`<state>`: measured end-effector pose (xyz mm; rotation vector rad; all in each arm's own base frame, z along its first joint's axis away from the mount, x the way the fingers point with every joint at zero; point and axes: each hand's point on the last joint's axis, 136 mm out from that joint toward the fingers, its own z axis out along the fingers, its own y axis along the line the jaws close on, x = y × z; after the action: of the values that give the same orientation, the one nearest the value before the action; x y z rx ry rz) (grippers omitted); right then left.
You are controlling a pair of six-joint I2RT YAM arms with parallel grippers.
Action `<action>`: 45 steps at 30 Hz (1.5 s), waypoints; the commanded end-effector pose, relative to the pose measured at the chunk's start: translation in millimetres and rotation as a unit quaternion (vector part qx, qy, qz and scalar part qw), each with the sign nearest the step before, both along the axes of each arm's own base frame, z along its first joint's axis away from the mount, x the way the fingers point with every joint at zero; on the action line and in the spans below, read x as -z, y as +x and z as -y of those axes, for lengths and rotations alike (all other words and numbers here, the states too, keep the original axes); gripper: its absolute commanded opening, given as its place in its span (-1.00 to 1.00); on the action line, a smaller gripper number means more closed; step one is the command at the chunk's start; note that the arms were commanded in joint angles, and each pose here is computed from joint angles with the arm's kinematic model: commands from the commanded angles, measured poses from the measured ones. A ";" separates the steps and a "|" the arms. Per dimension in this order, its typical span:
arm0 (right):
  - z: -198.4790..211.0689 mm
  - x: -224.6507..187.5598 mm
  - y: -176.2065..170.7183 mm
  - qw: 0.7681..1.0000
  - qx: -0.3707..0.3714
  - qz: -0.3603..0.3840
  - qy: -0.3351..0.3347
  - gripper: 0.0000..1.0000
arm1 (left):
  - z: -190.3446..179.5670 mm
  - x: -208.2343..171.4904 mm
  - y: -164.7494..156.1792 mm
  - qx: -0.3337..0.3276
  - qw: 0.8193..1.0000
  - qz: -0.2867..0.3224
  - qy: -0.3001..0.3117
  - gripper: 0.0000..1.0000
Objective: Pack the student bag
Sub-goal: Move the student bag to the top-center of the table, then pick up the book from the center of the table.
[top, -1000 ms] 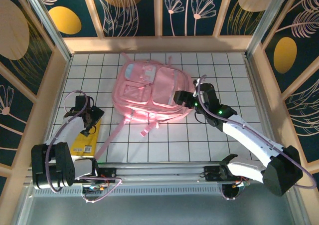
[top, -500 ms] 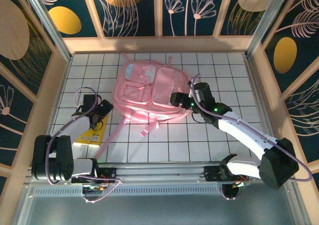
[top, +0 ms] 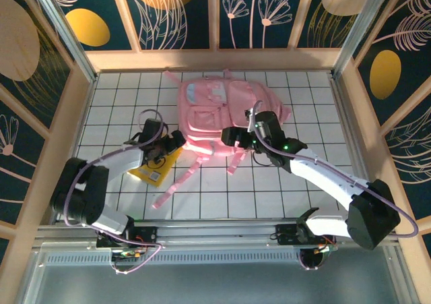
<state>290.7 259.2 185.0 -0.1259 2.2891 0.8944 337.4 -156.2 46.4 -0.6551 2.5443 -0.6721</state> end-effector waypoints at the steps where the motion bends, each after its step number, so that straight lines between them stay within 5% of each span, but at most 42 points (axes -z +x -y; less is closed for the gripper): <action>1: 0.1 1.9 2.4 1.000 0.013 0.003 0.005 0.74 | 57.9 25.0 -22.8 0.071 0.994 -0.064 -0.054 0.96; 7: 7.3 0.7 1.2 1.000 0.019 0.006 -0.007 0.74 | 115.6 -21.1 -12.5 0.094 0.985 -0.023 -0.142 0.97; 15: -4.0 4.7 -7.2 0.999 -0.017 -0.024 0.015 0.62 | 69.8 -94.9 -8.0 0.081 0.990 0.058 -0.104 0.97; 21: -44.2 37.6 -21.6 0.990 -0.088 -0.104 0.038 0.45 | -6.0 -61.1 13.0 0.022 0.999 0.031 -0.001 0.97; 27: -82.5 70.5 -28.4 0.977 -0.119 -0.167 0.052 0.49 | -37.1 -17.7 35.1 -0.014 0.998 0.007 0.053 0.97; 39: -101.4 129.0 -6.3 0.967 -0.069 -0.245 0.001 0.56 | -4.8 7.3 7.1 0.017 0.998 -0.032 -0.055 0.95; 45: -89.4 127.5 0.8 0.979 -0.032 -0.162 -0.119 0.58 | 0.1 6.3 -25.3 0.024 0.996 -0.044 -0.079 0.95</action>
<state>289.6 364.0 64.1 -0.1348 2.7079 0.9891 332.4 -146.4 39.6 -0.6737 2.5837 -0.8001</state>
